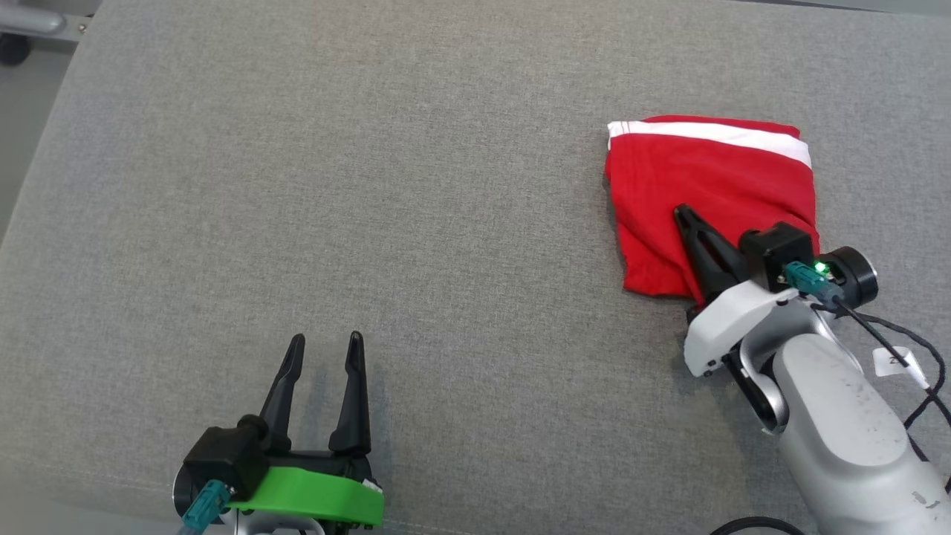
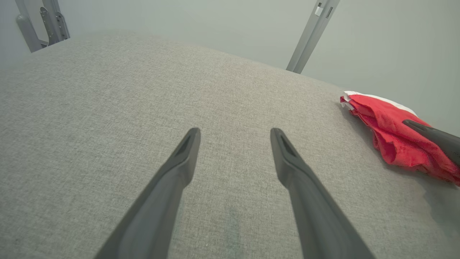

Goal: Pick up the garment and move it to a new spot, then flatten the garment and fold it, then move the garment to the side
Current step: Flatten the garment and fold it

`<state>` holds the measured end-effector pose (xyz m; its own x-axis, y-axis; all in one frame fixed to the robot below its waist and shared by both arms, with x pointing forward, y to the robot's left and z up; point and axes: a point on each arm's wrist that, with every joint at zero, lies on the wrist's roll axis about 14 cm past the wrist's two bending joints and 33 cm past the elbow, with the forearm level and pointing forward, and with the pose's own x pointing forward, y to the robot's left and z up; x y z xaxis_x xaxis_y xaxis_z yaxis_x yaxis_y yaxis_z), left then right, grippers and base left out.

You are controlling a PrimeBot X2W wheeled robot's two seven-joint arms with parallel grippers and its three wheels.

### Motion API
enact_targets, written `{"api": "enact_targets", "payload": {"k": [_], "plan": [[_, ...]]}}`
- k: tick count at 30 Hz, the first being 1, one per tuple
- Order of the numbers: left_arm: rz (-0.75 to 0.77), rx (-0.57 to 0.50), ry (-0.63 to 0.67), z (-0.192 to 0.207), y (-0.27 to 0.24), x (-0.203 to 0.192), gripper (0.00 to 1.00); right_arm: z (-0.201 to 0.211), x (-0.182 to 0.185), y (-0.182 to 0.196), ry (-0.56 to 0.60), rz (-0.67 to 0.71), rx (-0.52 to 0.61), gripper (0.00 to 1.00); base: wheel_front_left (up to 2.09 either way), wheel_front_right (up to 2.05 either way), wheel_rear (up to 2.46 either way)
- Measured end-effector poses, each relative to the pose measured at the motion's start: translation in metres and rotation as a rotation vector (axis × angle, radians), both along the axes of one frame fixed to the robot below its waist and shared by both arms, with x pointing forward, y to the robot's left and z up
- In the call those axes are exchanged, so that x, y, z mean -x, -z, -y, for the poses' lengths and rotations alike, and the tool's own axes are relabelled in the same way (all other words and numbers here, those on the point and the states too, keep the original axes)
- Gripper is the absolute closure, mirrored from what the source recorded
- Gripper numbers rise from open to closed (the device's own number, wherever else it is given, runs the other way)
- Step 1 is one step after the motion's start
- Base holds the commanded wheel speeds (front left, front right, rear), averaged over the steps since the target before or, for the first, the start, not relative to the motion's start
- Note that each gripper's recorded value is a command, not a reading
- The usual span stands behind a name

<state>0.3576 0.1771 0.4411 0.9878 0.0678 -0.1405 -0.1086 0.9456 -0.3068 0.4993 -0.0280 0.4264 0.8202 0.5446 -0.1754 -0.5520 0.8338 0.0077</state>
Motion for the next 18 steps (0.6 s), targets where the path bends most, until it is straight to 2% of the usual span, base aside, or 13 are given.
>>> {"api": "enact_targets", "payload": {"k": [7, 18], "plan": [[0.005, 0.002, -0.029, -0.007, -0.003, 0.005, 0.00, -0.031, 0.017, 0.025, -0.083, -0.089, 0.033, 1.00, 0.00, 0.00, 0.00], [0.013, 0.007, -0.027, -0.005, -0.006, 0.009, 0.00, -0.067, 0.038, 0.017, -0.173, -0.088, -0.003, 1.00, 0.00, 0.00, 0.00]]}}
